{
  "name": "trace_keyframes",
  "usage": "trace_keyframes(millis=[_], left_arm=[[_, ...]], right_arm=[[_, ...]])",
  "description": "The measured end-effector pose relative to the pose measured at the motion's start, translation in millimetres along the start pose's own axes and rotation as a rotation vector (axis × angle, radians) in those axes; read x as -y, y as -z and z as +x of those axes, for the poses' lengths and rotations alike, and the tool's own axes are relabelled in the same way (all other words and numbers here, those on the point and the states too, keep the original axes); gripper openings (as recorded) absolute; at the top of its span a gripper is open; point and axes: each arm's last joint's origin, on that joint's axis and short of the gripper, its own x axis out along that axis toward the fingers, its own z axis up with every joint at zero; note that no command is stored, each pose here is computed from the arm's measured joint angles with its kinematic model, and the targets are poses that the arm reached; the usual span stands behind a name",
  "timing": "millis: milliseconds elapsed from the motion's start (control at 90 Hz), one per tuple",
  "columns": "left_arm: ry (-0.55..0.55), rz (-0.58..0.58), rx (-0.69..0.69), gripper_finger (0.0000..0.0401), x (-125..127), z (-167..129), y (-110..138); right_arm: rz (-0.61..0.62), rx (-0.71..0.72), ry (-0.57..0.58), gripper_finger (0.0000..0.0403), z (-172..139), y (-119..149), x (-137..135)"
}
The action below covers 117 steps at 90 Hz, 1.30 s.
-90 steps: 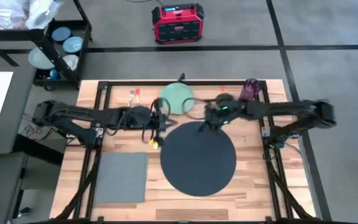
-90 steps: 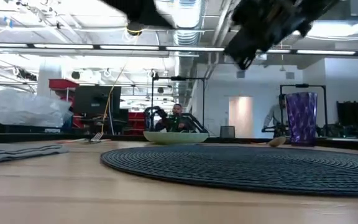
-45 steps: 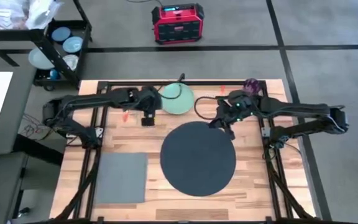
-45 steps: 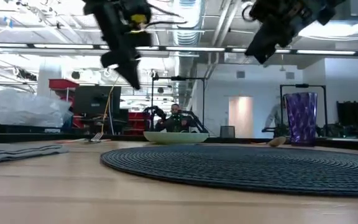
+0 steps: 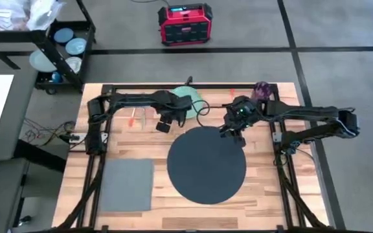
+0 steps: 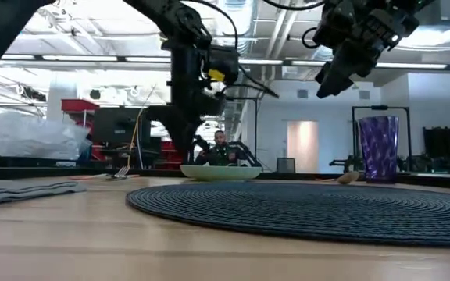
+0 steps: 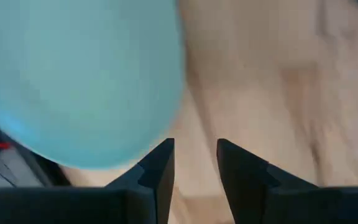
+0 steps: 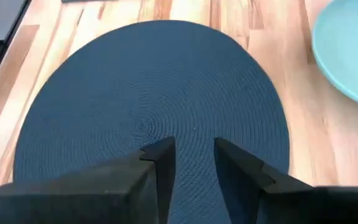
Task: Set table place
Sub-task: Put the green plate on the blue placemat
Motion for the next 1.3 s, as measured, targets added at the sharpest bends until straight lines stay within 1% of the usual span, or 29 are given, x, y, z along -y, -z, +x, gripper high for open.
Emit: trace_keyframes(millis=[167,300,433,533,678,767,900,1067,1156,1200,1256,1300], left_arm=[[-0.048,0.023,0.101,0.0106,-8.6,-1.8,-6.2],[0.008,-0.003,0.162,0.0106,-14.1,0.5,-3.5],[0.009,-0.021,0.174,0.0106,-17.2,3.5,-1.3],[0.045,-0.029,0.2,0.0106,-19.0,8.3,-1.5],[0.082,-0.025,0.161,0.0106,-17.2,30.0,-5.2],[0.092,-0.018,0.147,0.0106,-15.9,37.3,-6.8],[0.086,-0.017,0.147,0.0106,-16.1,39.9,-8.1],[0.062,-0.034,0.161,0.0105,-23.1,40.8,-5.3],[0.067,-0.045,0.161,0.0086,-26.7,45.7,-3.2],[0.074,-0.049,0.15,0.0064,-28.0,49.4,-1.4],[0.088,-0.056,0.132,0.0028,-29.2,52.8,2.4],[0.082,-0.068,0.141,0.0013,-31.7,52.1,3.7]], right_arm=[[0.0,0.001,-0.001,0.01,-2.9,0.5,-1.3],[0.0,0.002,0.0,0.01,-3.0,0.4,-1.3],[0.0,0.002,0.0,0.01,-3.0,0.4,-1.3],[0.002,0.002,0.0,0.01,-3.0,0.4,-1.3],[0.002,0.003,0.0,0.01,-3.0,0.4,-1.3],[0.003,0.001,-0.001,0.01,-3.0,0.5,-1.4],[0.006,-0.008,-0.002,0.01,-3.0,1.4,-1.5],[0.005,-0.008,-0.005,0.01,-2.9,1.4,-2.1],[0.005,-0.008,-0.008,0.0098,-2.9,1.4,-2.1],[0.005,-0.008,-0.008,0.0098,-2.9,1.4,-2.1],[0.01,-0.008,-0.009,0.0097,-2.8,1.4,-2.1],[0.012,-0.007,-0.012,0.0097,-2.7,1.3,-2.3]])
